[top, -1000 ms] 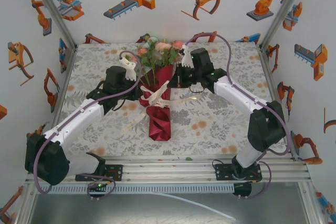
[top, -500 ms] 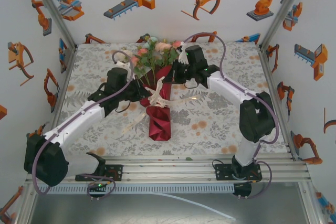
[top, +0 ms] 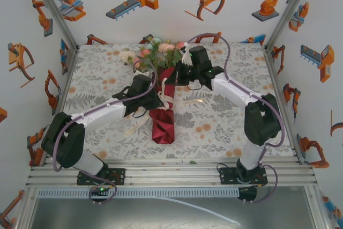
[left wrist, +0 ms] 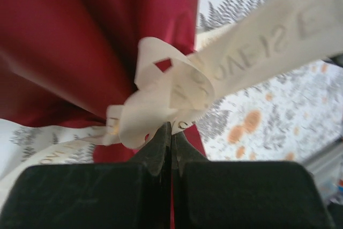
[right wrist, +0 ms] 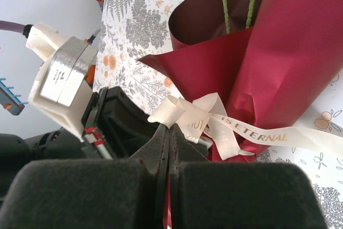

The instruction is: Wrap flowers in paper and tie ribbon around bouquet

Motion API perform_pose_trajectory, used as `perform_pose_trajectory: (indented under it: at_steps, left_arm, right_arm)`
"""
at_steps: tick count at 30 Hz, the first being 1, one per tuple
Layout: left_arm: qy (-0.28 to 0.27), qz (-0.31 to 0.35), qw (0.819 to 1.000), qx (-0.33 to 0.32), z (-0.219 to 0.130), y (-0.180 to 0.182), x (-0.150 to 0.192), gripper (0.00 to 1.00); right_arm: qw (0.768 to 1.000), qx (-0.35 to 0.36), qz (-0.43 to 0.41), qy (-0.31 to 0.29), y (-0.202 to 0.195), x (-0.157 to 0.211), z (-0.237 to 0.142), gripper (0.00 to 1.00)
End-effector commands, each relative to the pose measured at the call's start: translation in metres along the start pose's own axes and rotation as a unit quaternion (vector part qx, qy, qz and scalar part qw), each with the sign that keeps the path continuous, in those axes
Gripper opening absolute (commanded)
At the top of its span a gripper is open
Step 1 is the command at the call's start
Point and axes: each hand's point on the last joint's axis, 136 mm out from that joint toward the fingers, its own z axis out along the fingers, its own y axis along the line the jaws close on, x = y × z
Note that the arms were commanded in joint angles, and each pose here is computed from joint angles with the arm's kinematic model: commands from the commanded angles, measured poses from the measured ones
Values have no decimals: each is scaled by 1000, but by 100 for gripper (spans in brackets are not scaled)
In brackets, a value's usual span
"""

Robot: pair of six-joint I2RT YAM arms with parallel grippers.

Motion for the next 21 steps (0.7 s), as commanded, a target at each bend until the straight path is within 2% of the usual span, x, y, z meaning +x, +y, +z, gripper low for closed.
perform_pose_trajectory:
  at_steps: [1,3,6,10,14,18,21]
  left_arm:
    - [-35,31,998,-49,6,17,-14,4]
    - [-32,33,998,-47,9,15,-15,3]
    - [-30,30,998,-41,12,12,-15,3]
    - [-29,21,999,-34,15,11,-14,3]
    - [-22,13,999,-29,20,10,-12,3]
    - [-21,2,1000,-16,20,8,-13,3]
    - [-23,-14,1000,-4,20,5,-17,3]
  right_arm:
    - [999,-34,-15,-2,23,-1,-4,0]
    - [999,-37,-15,3,23,2,-3,0]
    - [999,-36,-21,7,23,4,-4,14]
    - [999,10,-35,-6,10,0,-13,29]
    - [998,42,-34,-15,-5,-1,-29,41]
    - [998,56,-35,-18,-16,9,-43,43]
    - [998,53,-33,-11,-21,22,-44,39]
